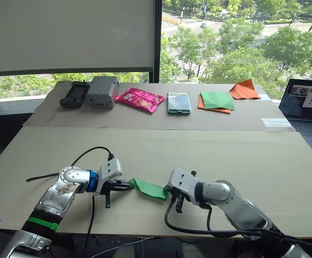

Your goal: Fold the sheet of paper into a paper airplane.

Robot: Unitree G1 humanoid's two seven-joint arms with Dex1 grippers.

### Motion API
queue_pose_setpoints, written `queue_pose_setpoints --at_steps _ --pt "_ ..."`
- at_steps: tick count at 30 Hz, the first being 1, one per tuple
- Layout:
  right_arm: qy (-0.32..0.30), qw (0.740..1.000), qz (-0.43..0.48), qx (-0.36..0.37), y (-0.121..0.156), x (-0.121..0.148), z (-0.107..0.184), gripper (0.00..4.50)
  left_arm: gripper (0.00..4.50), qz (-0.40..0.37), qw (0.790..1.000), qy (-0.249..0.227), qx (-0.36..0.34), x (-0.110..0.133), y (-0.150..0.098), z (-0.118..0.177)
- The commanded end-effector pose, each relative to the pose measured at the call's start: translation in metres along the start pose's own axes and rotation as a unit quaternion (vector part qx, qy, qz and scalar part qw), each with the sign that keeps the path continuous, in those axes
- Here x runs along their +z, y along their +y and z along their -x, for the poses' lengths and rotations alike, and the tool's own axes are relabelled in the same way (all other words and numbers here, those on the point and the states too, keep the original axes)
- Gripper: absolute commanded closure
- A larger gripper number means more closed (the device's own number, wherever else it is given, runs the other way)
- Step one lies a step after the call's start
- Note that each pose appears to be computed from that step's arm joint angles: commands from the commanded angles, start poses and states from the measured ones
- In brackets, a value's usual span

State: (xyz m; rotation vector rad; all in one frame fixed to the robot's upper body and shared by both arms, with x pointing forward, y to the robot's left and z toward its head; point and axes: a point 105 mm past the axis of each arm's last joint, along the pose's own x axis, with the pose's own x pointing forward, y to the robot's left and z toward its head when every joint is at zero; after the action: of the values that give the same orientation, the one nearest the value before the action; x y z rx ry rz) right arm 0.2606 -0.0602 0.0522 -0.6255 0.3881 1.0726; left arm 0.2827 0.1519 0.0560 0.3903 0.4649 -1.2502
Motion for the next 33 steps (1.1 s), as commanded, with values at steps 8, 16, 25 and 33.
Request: queue_pose_setpoints --at_steps 8,16,25,33 --pt "0.106 0.993 -0.040 0.026 0.018 -0.042 -0.007 4.49 4.50 0.019 1.000 -0.007 0.007 0.004 0.003 0.004" --pt "0.124 0.991 -0.044 0.020 0.018 -0.050 -0.009 4.49 4.50 0.025 0.996 -0.086 -0.008 0.051 0.012 0.024" --pt "0.122 0.991 -0.044 0.015 0.017 -0.047 -0.011 4.49 4.50 0.021 0.995 -0.095 -0.028 0.061 0.015 0.000" --pt "0.120 0.992 -0.044 0.014 0.017 -0.043 -0.011 4.49 4.50 -0.004 0.998 -0.049 -0.048 0.037 0.007 -0.030"
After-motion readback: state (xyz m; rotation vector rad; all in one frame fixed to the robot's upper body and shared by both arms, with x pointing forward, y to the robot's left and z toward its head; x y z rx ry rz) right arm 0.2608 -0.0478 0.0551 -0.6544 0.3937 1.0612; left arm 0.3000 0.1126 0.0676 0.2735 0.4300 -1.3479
